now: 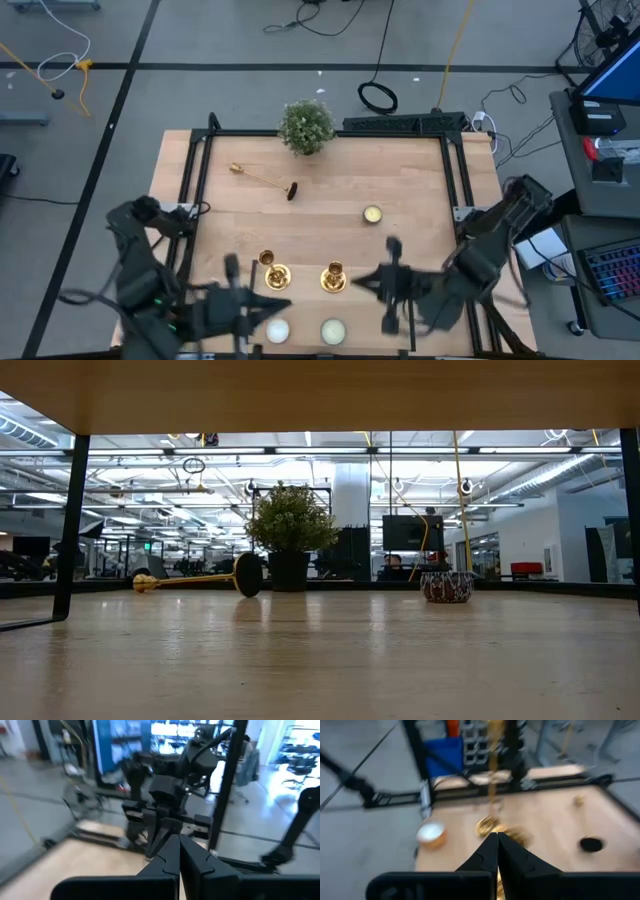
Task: Pick & Place candle stick holders
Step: Put the red scented candle on the shelf
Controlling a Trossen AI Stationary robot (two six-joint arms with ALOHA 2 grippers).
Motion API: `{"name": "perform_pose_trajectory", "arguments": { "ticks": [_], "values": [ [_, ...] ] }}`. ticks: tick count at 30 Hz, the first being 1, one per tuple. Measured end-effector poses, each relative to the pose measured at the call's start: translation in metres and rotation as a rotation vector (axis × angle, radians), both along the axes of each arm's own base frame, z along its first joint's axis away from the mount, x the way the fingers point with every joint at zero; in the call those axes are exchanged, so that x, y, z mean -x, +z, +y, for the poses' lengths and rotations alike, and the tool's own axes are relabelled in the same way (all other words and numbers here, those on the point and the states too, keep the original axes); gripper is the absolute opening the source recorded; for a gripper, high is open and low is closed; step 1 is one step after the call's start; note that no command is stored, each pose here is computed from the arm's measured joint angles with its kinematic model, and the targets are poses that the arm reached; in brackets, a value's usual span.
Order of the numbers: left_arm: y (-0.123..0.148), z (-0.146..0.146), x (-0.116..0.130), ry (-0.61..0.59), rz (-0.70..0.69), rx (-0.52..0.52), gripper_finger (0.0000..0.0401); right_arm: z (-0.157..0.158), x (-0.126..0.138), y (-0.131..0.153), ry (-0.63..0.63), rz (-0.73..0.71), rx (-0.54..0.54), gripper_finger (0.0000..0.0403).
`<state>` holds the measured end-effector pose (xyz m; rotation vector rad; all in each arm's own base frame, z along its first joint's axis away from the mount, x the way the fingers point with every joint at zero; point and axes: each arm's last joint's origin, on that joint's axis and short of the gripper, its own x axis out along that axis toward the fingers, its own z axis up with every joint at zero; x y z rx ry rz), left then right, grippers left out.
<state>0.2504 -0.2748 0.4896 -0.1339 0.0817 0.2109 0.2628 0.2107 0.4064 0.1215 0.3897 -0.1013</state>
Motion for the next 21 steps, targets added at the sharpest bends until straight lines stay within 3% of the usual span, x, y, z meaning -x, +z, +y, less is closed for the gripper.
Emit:
{"name": "perform_pose_trajectory", "arguments": {
  "ticks": [6, 11, 17, 21],
  "values": [
    [0.022, 0.030, 0.026, 0.094, 0.012, -0.113, 0.0000, -0.048, 0.010, 0.031, -0.145, -0.081, 0.031, 0.0000],
    [0.021, 0.061, 0.041, 0.245, 0.029, -0.067, 0.0000, -0.089, 0.007, 0.038, -0.306, -0.072, 0.071, 0.0000],
    [0.007, 0.099, 0.052, 0.357, 0.094, -0.028, 0.0000, -0.136, 0.004, 0.019, -0.508, 0.109, 0.091, 0.0000],
    [-0.004, 0.118, 0.051, 0.435, 0.138, 0.018, 0.0000, -0.168, 0.004, -0.005, -0.631, 0.261, 0.025, 0.0000]
  ]
}}
